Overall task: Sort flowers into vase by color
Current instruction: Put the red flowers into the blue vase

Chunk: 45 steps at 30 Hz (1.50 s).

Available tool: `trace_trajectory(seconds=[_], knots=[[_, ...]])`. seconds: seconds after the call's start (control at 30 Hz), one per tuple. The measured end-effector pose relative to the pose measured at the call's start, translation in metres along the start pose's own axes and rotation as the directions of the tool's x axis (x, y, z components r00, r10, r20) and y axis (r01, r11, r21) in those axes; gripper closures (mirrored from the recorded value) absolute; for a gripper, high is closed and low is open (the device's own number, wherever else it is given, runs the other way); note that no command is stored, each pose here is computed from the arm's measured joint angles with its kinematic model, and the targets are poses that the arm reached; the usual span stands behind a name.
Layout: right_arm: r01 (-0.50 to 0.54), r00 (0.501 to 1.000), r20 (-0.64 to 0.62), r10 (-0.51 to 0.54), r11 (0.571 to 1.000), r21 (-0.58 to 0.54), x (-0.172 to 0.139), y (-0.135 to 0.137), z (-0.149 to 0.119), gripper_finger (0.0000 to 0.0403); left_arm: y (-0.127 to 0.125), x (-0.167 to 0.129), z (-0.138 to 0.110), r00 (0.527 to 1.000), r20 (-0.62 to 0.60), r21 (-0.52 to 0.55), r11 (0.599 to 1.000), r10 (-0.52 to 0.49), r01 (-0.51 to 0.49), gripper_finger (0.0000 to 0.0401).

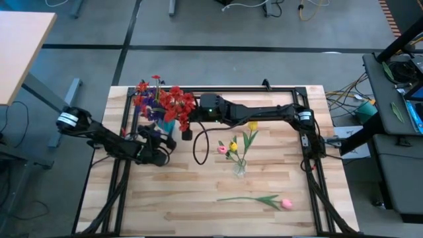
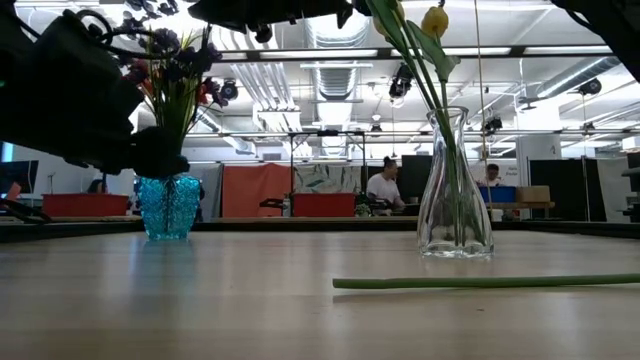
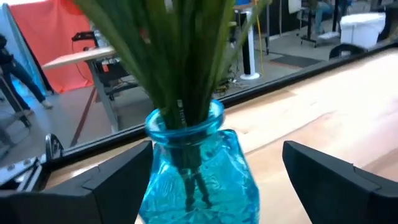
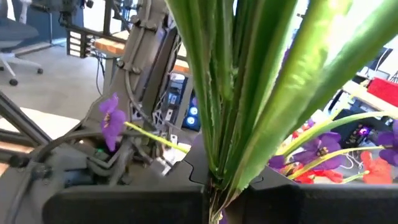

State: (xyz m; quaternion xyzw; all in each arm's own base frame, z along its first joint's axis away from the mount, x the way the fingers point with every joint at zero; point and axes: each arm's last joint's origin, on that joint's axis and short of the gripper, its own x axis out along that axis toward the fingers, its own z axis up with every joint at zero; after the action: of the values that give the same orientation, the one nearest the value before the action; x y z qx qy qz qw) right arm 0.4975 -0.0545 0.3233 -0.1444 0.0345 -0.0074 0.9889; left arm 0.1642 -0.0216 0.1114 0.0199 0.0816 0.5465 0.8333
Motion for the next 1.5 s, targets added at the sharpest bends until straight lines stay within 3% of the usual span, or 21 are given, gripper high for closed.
trace_trajectory(seconds=[0.13,0.3,0.5,0.9,1.5], knots=[[-0.032,0.999,0.039,0.031,0.999,0.019,0.000,-0.002,-0.001,0.0394,-0.002,0.000,0.000,1.000,-0.012,0.051,0.999,-0.012,0.012,0.0067],[-0.037,0.999,0.035,0.036,0.999,0.013,0.009,0.001,-0.016,0.0394,0.003,0.000,-0.004,1.000,-0.013,0.040,0.999,-0.010,0.011,0.0074],[0.033,0.999,0.020,-0.033,0.999,-0.020,0.023,0.002,-0.041,0.0394,0.006,0.000,-0.006,1.000,-0.019,0.038,0.999,-0.016,0.016,0.0075],[0.064,0.997,0.048,-0.062,0.997,-0.038,0.028,-0.010,-0.041,0.0394,0.011,0.000,-0.013,0.999,-0.041,0.036,0.999,-0.027,0.029,0.0075],[0.071,0.997,0.028,-0.072,0.996,0.061,0.027,-0.016,-0.049,0.0394,0.012,0.000,-0.015,0.997,-0.066,0.030,0.998,-0.049,0.051,0.0075]])
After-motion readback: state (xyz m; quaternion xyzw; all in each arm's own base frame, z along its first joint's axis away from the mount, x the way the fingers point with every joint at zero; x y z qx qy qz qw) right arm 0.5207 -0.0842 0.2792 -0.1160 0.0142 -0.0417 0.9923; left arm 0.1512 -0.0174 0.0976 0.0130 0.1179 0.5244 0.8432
